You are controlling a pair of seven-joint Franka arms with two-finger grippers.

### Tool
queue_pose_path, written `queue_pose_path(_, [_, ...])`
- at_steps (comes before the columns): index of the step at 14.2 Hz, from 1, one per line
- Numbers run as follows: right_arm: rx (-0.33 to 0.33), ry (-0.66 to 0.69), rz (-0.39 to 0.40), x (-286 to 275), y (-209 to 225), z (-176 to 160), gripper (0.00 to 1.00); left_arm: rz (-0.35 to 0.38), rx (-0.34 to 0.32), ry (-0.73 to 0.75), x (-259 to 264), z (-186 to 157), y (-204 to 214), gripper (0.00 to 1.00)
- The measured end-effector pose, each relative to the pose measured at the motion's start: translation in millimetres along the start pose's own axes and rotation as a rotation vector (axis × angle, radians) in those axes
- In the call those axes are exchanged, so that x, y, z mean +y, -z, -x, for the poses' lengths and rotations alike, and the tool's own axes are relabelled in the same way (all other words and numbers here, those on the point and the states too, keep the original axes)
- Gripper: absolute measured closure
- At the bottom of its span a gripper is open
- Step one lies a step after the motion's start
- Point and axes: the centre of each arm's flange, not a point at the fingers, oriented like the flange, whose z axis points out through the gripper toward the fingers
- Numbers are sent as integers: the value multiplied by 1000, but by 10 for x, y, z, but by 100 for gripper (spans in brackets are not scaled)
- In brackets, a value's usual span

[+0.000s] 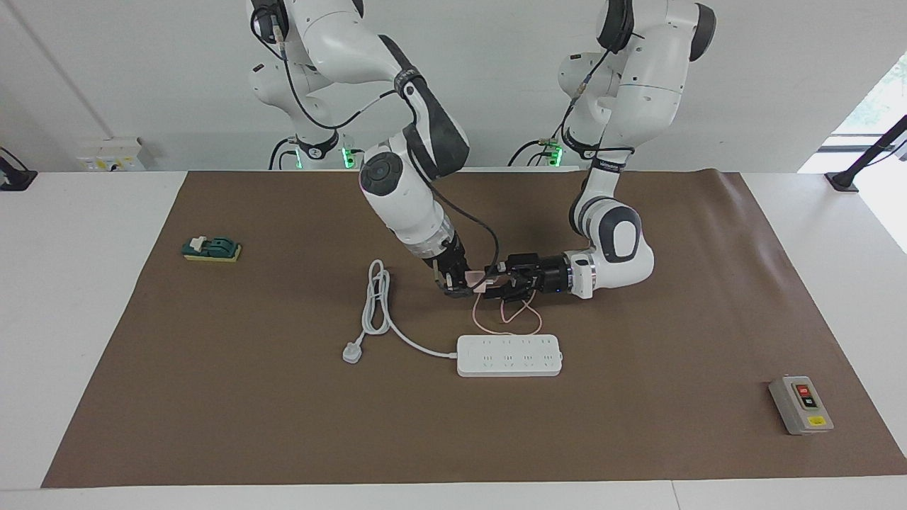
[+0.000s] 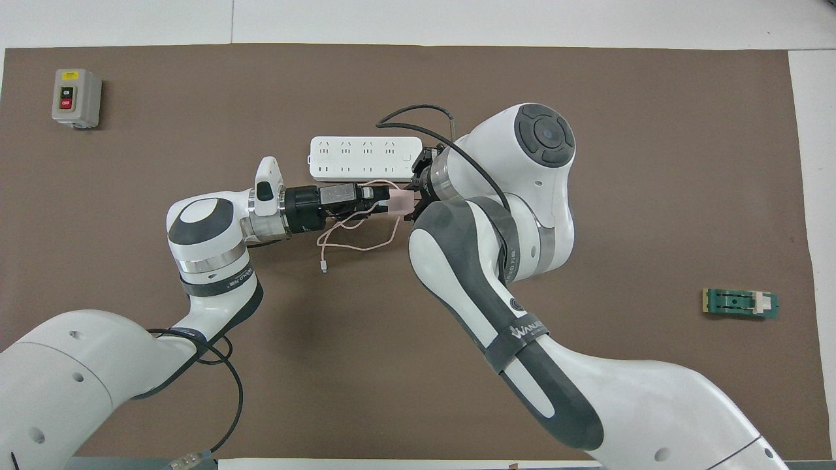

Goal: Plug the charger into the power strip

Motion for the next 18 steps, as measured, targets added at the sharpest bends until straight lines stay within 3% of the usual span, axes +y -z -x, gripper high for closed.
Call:
queue_pose_path(12, [2,-2,3,0,-21,-12,53,8,-12,-5,-6,35,-37,0])
queue_pose_path(15, [2,-2,3,0,-22,-12,53,10,-13,-7,-3,37,-39,13])
queue_pose_path(18, [2,-2,2,-2,-15,-11,53,4,-16,-15,-15,38,-31,52])
